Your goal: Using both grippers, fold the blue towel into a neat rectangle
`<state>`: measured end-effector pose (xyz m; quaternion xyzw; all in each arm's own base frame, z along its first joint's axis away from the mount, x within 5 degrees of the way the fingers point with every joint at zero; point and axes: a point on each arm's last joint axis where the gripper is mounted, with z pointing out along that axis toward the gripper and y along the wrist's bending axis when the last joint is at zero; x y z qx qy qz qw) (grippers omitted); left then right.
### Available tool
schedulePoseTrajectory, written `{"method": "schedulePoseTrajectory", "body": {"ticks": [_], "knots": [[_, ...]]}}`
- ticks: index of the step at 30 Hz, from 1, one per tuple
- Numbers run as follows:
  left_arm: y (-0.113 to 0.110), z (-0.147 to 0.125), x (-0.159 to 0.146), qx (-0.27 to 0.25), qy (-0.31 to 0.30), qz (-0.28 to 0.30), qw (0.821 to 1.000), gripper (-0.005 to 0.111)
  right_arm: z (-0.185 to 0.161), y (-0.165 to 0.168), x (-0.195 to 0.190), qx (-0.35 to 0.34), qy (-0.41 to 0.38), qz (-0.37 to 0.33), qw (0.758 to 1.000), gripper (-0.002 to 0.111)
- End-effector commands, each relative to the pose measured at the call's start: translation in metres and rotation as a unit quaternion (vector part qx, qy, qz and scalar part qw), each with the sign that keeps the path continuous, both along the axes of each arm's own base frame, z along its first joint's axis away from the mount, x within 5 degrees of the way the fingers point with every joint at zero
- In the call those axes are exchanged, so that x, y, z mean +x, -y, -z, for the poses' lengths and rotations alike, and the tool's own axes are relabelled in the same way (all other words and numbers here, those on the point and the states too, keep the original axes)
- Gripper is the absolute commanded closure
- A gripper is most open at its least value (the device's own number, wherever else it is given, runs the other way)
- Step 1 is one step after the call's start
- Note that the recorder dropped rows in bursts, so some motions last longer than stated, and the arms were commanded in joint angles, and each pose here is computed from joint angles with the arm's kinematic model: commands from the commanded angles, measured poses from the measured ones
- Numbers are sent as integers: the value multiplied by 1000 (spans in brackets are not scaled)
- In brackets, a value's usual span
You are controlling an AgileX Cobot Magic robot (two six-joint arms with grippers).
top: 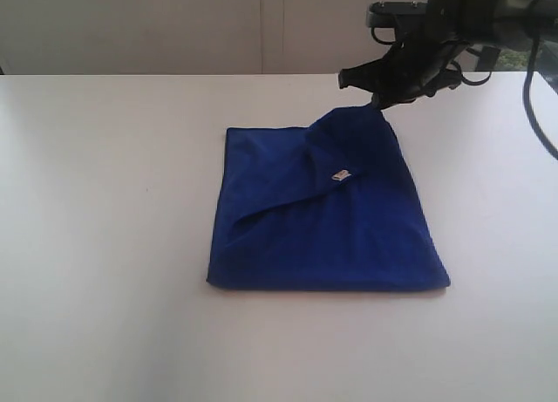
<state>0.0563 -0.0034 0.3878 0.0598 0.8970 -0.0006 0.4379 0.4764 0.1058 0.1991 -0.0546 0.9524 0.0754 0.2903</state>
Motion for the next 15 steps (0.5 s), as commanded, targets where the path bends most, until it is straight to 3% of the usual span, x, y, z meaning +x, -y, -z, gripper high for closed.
{"method": "schedulePoseTrajectory", "body": {"ticks": [1, 15], "knots": [[1, 2, -2, -3, -4, 3, 1000, 107, 2, 1, -1, -15, -6, -15, 1000, 108], [0, 2, -2, 6, -2, 8, 1000, 107, 2, 1, -1, -15, -6, -15, 1000, 108]]}}
